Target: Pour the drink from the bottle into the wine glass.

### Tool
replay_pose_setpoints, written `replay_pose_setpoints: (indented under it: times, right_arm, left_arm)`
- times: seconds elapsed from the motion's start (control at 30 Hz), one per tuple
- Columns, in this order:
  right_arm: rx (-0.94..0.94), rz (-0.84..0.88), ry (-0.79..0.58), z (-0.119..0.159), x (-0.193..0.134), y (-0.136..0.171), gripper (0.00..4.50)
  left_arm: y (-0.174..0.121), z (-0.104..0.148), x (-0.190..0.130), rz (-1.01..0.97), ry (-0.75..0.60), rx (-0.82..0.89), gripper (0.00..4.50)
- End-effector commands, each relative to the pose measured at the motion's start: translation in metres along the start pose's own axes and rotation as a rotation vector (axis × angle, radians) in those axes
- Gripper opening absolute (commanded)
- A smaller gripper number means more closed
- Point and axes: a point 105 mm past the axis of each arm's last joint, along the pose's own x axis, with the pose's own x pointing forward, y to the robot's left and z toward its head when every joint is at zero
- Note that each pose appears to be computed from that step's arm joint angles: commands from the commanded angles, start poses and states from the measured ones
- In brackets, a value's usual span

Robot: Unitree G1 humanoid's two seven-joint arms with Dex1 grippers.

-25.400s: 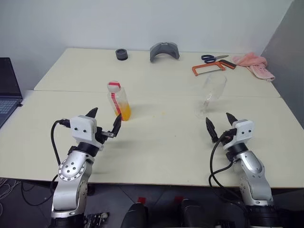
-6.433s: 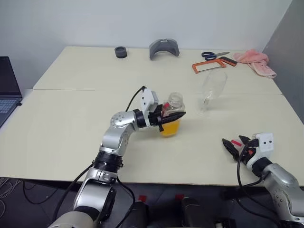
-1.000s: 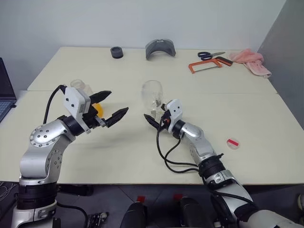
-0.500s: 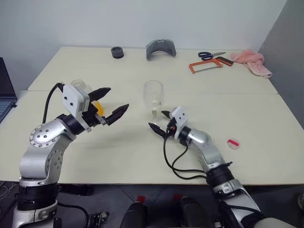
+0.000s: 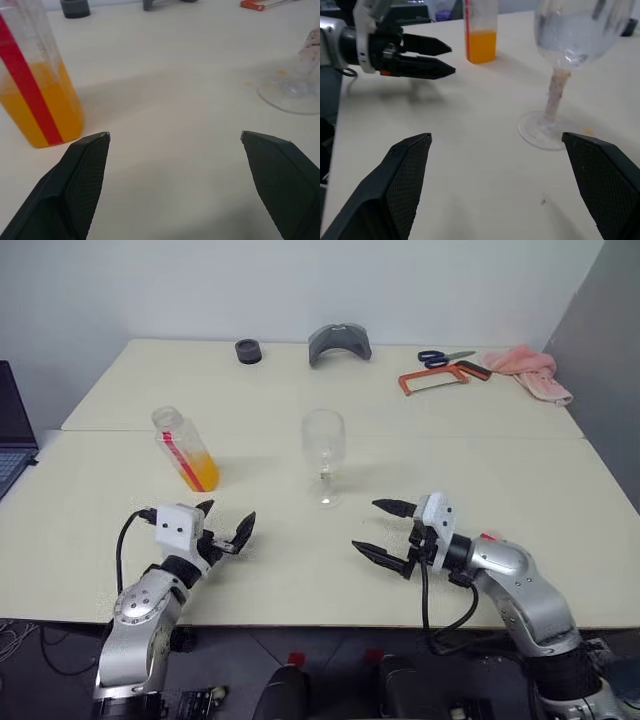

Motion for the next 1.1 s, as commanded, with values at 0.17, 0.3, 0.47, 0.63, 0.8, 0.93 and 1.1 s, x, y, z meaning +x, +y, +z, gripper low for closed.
replay_pose_setpoints:
  times: [0.17,0.3,0.47,0.63,0.8,0.93,1.1]
  right_arm:
    - [0.010,0.048,-0.041,0.027,-0.004,0.013,4.45]
    - [0.005,0.007,-0.048,0.030,-0.001,0.008,4.45]
    - [-0.004,-0.014,-0.068,0.036,0.004,0.005,4.45]
    - [-0.011,-0.021,-0.081,0.041,0.006,0.005,4.45]
    - [-0.017,-0.022,-0.086,0.044,0.008,0.004,4.45]
    - [-0.021,-0.020,-0.089,0.046,0.009,0.004,4.45]
    - [-0.030,-0.022,-0.087,0.047,0.009,0.002,4.45]
  left_arm:
    - [0.041,0.018,-0.001,0.178,-0.062,0.049,4.50]
    - [0.050,0.030,0.003,0.173,-0.083,0.067,4.50]
    - [0.055,0.044,0.011,0.169,-0.107,0.071,4.50]
    - [0.063,0.053,0.019,0.187,-0.122,0.064,4.50]
    - [0.069,0.060,0.030,0.199,-0.121,0.078,4.50]
    - [0.072,0.064,0.043,0.187,-0.113,0.077,4.50]
    - [0.079,0.070,0.060,0.193,-0.121,0.068,4.50]
